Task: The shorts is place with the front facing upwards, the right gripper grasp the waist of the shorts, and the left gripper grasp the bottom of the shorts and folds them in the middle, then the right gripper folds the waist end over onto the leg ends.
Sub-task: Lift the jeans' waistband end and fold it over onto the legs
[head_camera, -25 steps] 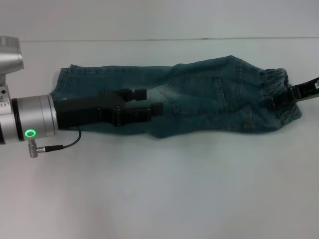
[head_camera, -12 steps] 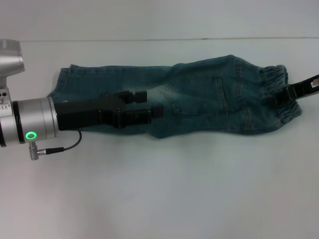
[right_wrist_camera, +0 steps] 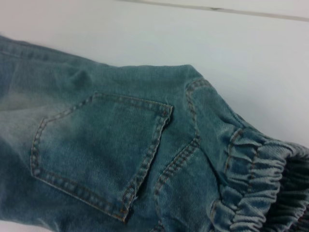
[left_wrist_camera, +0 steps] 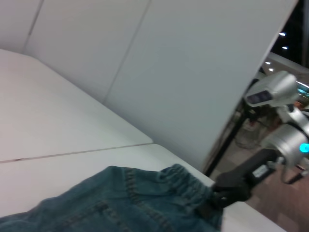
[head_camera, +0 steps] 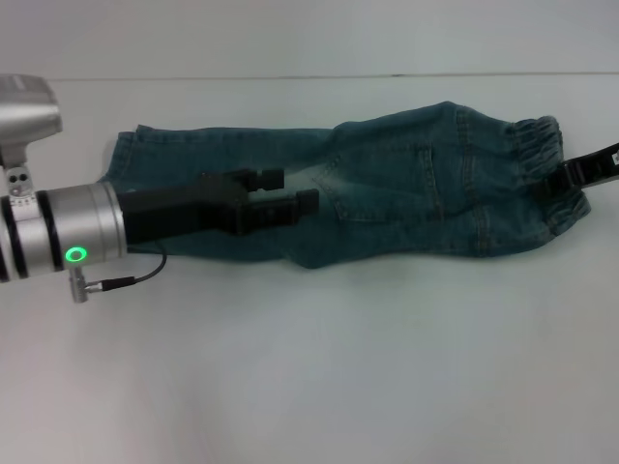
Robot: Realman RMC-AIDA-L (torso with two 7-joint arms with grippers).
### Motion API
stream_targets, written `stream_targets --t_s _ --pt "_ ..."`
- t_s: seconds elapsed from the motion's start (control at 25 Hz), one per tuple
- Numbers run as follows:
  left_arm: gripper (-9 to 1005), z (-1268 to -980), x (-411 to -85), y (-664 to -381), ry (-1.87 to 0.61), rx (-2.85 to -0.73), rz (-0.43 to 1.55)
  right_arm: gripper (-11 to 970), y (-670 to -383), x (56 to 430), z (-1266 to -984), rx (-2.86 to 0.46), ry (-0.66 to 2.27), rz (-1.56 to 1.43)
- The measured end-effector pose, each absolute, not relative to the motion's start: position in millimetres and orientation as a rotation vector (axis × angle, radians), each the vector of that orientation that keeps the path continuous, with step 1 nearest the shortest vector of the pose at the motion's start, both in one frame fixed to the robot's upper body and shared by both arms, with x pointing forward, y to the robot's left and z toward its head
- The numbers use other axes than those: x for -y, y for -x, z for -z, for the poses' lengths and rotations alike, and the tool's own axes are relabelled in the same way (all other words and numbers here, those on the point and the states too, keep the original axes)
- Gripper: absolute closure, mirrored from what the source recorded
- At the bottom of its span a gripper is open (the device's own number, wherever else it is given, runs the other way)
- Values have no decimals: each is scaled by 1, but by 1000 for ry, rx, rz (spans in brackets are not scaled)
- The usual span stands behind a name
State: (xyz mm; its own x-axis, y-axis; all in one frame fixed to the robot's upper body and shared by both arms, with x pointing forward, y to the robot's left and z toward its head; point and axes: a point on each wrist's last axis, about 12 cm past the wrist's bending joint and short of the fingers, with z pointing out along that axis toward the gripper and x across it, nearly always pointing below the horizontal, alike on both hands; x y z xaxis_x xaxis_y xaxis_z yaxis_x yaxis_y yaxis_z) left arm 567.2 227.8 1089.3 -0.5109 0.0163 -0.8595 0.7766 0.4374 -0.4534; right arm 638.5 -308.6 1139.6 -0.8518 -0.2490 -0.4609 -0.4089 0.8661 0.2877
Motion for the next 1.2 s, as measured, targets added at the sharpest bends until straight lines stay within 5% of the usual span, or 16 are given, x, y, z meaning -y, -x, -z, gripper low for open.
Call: stream_targets --t_s 0.28,0.48,0.6,1.04,1.2 --pt "172 -1078 -206 -582 -562 -1848 1056 847 -635 313 -1152 -2614 499 -564" --pt "333 -1071 -193 -593 -438 -1745 958 847 -630 315 -1161 -2619 522 -604" --pt "564 -1062 -181 -597 -389 -1691 836 848 -626 321 -1170 -2608 515 -639" --pt "996 -1050 -157 -598 -534 -1580 381 852 -619 332 -1197 -2525 495 -772" --pt "996 -1040 -144 -592 -682 -1591 264 852 -619 330 -1205 -2485 505 -812"
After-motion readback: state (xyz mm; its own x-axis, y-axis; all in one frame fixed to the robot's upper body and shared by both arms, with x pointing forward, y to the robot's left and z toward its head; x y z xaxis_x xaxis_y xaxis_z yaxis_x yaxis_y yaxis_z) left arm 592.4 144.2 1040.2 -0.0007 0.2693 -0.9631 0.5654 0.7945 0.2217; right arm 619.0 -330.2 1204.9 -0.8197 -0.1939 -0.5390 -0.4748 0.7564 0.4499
